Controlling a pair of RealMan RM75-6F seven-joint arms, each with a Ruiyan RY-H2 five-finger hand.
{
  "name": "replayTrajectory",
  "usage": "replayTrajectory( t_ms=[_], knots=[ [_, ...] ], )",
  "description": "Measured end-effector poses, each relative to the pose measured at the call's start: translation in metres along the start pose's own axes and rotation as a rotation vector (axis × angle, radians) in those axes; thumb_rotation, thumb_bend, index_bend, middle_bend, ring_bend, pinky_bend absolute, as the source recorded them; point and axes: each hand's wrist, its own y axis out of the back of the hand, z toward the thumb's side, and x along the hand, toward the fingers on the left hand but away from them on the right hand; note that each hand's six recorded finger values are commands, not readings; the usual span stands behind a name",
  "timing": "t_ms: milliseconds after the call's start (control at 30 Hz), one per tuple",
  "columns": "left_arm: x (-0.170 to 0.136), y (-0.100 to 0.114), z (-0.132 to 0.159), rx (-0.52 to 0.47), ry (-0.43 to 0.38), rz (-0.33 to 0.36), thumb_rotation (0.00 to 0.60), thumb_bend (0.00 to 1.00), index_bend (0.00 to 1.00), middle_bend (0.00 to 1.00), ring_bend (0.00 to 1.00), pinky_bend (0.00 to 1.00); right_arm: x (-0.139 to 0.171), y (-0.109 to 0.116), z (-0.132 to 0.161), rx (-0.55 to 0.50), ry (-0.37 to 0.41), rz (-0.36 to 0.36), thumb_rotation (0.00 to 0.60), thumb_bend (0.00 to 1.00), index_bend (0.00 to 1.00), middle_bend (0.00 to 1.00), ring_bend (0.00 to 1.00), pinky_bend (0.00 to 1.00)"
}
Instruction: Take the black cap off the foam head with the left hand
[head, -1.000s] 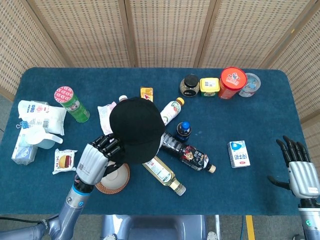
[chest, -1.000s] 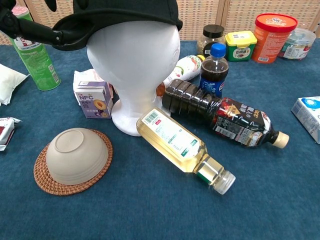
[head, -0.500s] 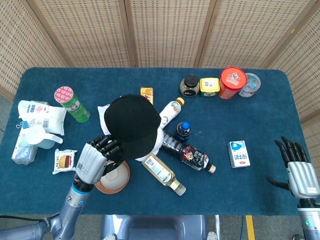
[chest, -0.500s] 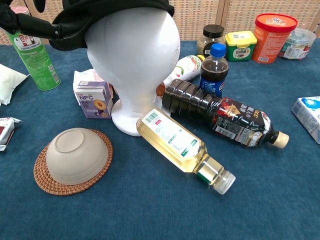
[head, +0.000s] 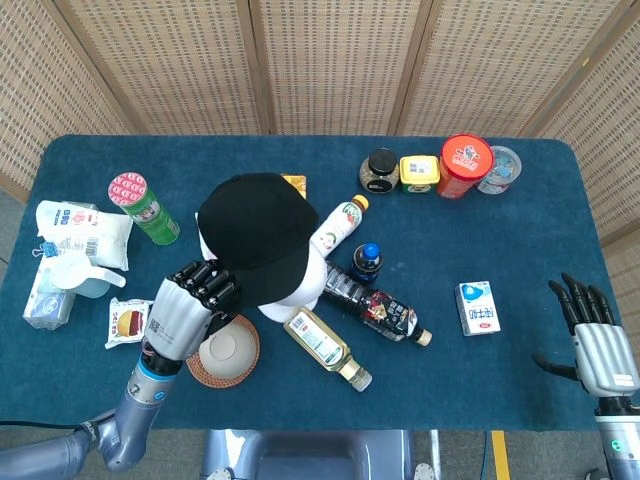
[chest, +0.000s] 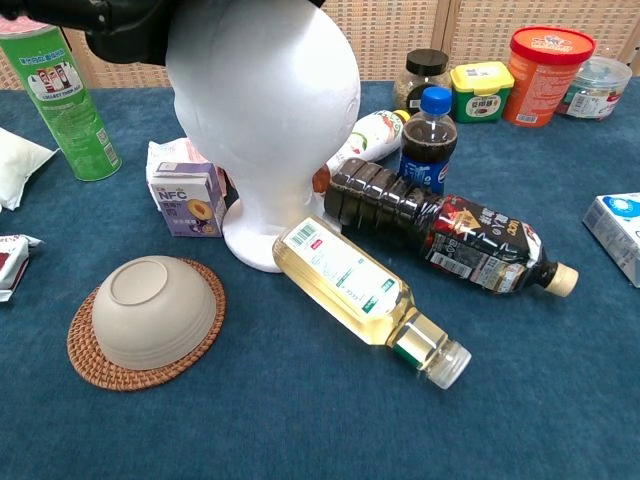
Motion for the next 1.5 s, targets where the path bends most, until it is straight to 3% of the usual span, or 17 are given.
replayTrajectory(
  t_ms=[367,567,967,1267,1500],
  knots=[
    [0.026,0.044,-0.035,0.167,-0.052,0.083,0.600,0.54,0.70,0.64,0.47,0.67,0.000,0.001,-0.001,-0.006,-0.003,0.001,0.600,0.00,0.02,0.00,0.00,0.00],
    [0.029,0.062,-0.068,0.260,-0.051,0.084,0.600,0.53,0.69,0.64,0.47,0.67,0.001,-0.001,0.001,-0.008,0.000,0.008,0.600,0.00,0.02,0.00,0.00,0.00],
    [0.002,0.053,-0.154,0.360,-0.091,-0.052,0.600,0.50,0.71,0.64,0.48,0.67,0.003,-0.009,0.011,0.012,0.025,0.028,0.600,0.00,0.02,0.00,0.00,0.00],
    [-0.005,0.028,-0.170,0.445,-0.176,-0.115,0.600,0.49,0.71,0.64,0.48,0.67,0.005,-0.009,0.011,0.017,0.015,0.029,0.600,0.00,0.02,0.00,0.00,0.00],
    [-0.013,0.024,-0.192,0.505,-0.146,-0.151,0.600,0.49,0.71,0.64,0.48,0.67,0.004,-0.007,0.007,0.011,0.005,0.025,0.600,0.00,0.03,0.00,0.00,0.00]
  ],
)
